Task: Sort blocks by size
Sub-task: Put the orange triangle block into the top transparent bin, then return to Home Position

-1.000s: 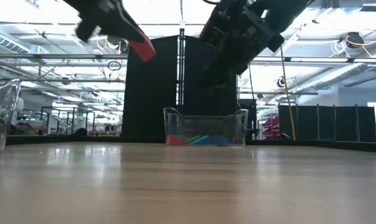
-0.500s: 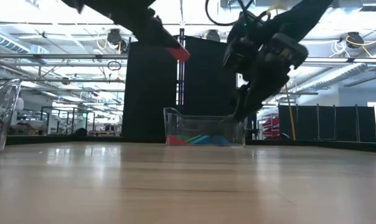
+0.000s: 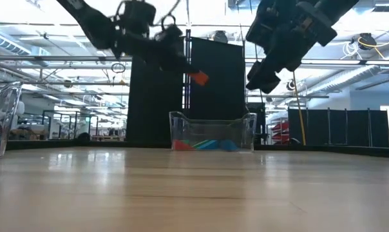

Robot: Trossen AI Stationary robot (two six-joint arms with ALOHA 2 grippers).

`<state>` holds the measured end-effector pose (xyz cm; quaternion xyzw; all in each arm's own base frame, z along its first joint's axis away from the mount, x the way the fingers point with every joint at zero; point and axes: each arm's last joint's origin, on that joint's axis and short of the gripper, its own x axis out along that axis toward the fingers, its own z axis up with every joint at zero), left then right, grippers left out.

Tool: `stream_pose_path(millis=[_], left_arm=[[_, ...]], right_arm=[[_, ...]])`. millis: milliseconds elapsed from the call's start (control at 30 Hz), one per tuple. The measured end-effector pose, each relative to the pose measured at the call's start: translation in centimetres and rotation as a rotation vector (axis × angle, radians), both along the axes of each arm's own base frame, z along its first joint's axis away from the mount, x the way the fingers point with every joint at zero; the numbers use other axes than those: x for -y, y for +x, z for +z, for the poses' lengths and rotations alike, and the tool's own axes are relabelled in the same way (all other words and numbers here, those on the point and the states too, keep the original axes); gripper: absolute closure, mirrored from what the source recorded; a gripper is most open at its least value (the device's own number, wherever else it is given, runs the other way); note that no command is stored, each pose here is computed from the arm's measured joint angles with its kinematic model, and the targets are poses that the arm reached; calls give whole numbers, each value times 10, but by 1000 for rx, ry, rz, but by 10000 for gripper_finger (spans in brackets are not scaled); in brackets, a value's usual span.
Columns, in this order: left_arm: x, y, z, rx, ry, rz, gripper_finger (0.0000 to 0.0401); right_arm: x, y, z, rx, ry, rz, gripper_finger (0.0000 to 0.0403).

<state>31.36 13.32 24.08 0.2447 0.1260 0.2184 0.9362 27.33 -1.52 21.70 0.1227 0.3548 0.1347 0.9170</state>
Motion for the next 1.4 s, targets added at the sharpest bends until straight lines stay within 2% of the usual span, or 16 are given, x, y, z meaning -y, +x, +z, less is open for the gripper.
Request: stream_pose_path(millis=[100,200,400,533,800,1167,1400], left_arm=[[-18,2,-18,-30,-17,46,317],[-37,6,-29,-34,-78,98,317],[-65,18,-37,-117,-273,128,317],[-70,24,-40,-181,-329,142,317],[-70,26,-42,-186,-370,153,310],[-69,24,-46,-212,-410,166,209],[-53,24,-26,-215,-366,108,199]], right_arm=[[-1,-5,6,9,-4,-2,215],[0,-7,9,15,-29,-29,215],[1,-8,10,10,-49,-54,215],[1,-8,9,1,-47,-54,215],[1,-9,9,-5,-49,-52,215],[1,-9,8,-11,-49,-51,215],[1,-9,8,-8,-59,-48,215]])
